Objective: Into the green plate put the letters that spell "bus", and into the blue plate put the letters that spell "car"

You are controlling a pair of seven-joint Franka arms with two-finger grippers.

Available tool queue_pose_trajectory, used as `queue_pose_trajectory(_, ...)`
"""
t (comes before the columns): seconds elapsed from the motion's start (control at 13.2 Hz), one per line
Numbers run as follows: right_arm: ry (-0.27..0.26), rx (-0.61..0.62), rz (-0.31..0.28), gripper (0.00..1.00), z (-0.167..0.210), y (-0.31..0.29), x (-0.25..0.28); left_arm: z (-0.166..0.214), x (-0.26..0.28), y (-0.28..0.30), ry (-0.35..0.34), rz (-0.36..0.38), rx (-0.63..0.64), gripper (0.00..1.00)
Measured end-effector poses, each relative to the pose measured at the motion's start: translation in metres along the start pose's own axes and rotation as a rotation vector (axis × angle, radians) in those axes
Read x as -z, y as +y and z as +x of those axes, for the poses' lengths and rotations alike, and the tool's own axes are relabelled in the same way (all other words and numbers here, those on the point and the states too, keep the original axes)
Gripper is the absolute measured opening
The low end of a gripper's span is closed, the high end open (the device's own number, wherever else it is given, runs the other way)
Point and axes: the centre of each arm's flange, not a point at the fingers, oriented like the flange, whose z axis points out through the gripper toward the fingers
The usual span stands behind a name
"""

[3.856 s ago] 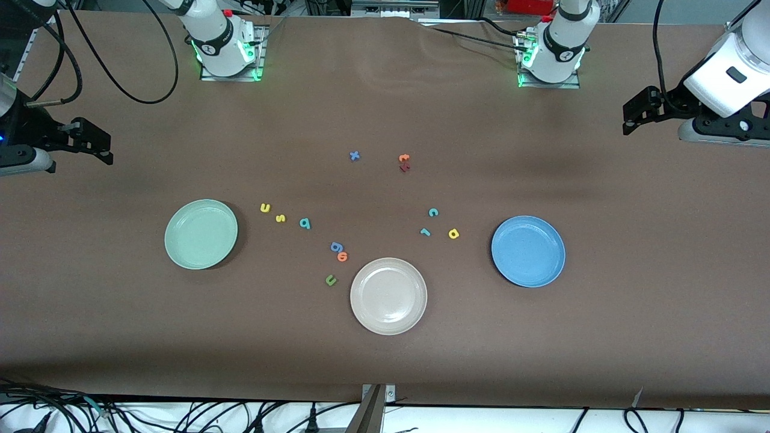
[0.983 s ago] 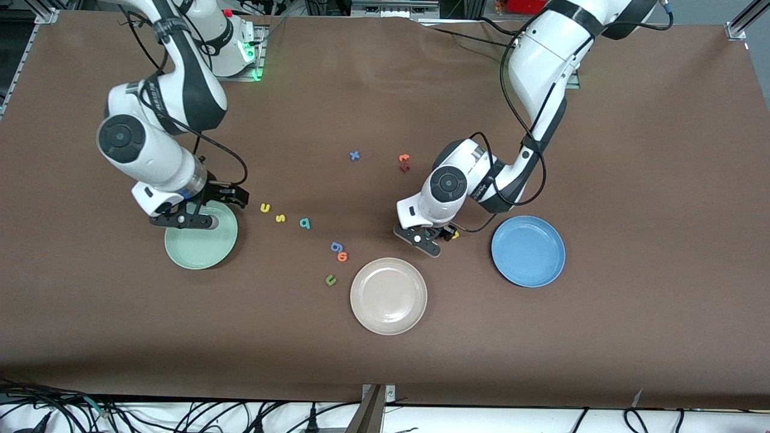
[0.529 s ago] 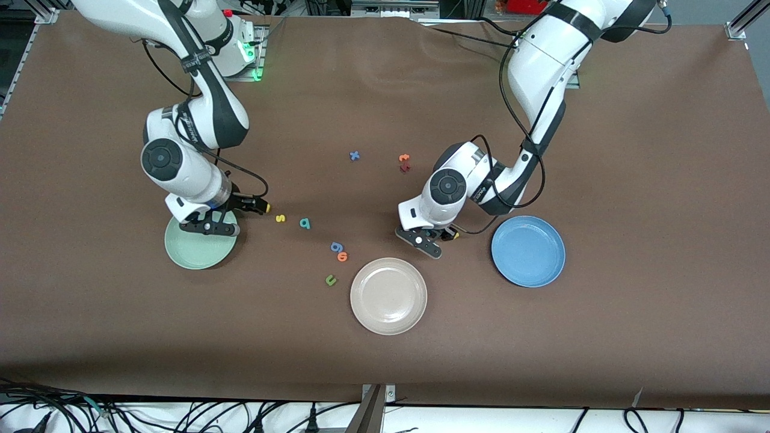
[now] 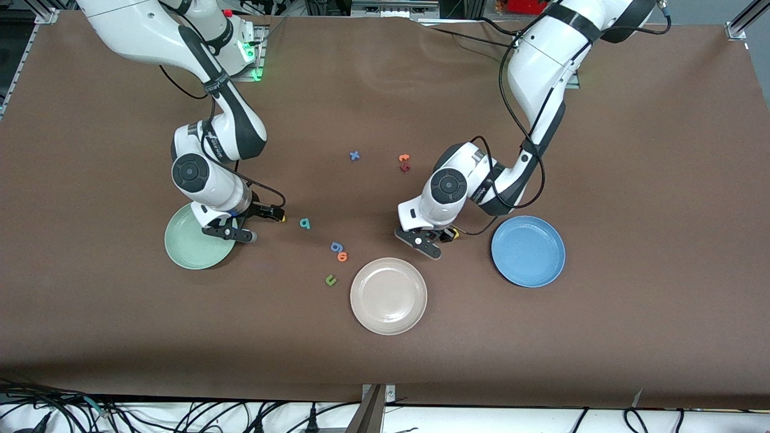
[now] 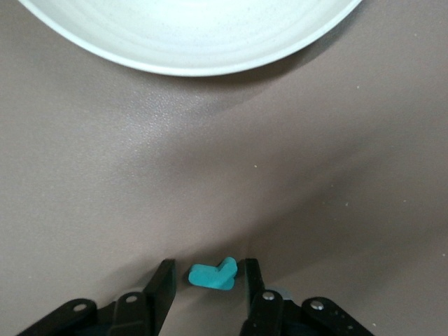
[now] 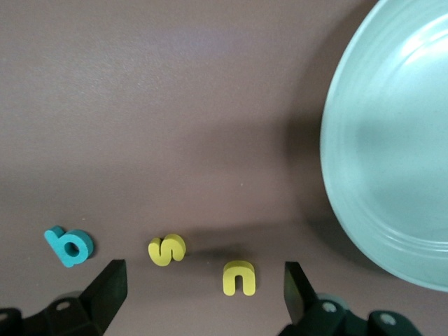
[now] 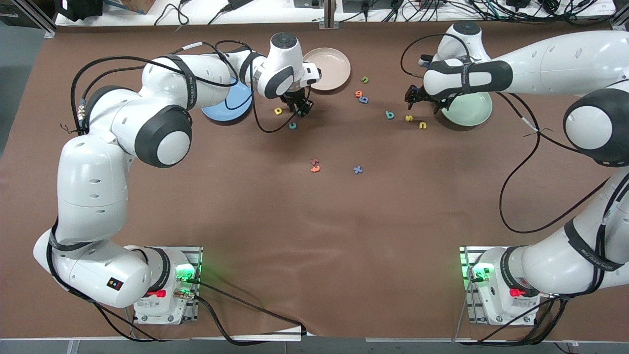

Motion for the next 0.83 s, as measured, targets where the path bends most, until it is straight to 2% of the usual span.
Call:
queue_pose_trajectory(0.08,-0.005,-0.009,0.0,0.99,0.0,0.0,-0.002,0.0,0.0,0.0,0.002,0.004,-0.003,0.44)
queue_pose_trajectory(0.23,-0.017,-0.033,-0.003,0.99,-0.003,0.0,-0.009,0.002,0.002,-0.001,0.01,0.008,-0.004,0.28)
queue_pose_trajectory(0.6,-0.047,-0.046,-0.01,0.99,-0.016,-0.007,-0.021,0.004,0.005,-0.005,0.02,0.009,0.0,0.28)
queue_pose_trajectory(0.83,-0.069,-0.047,-0.02,0.99,-0.021,-0.003,-0.033,0.009,0.031,-0.037,-0.001,0.024,0.044,0.28)
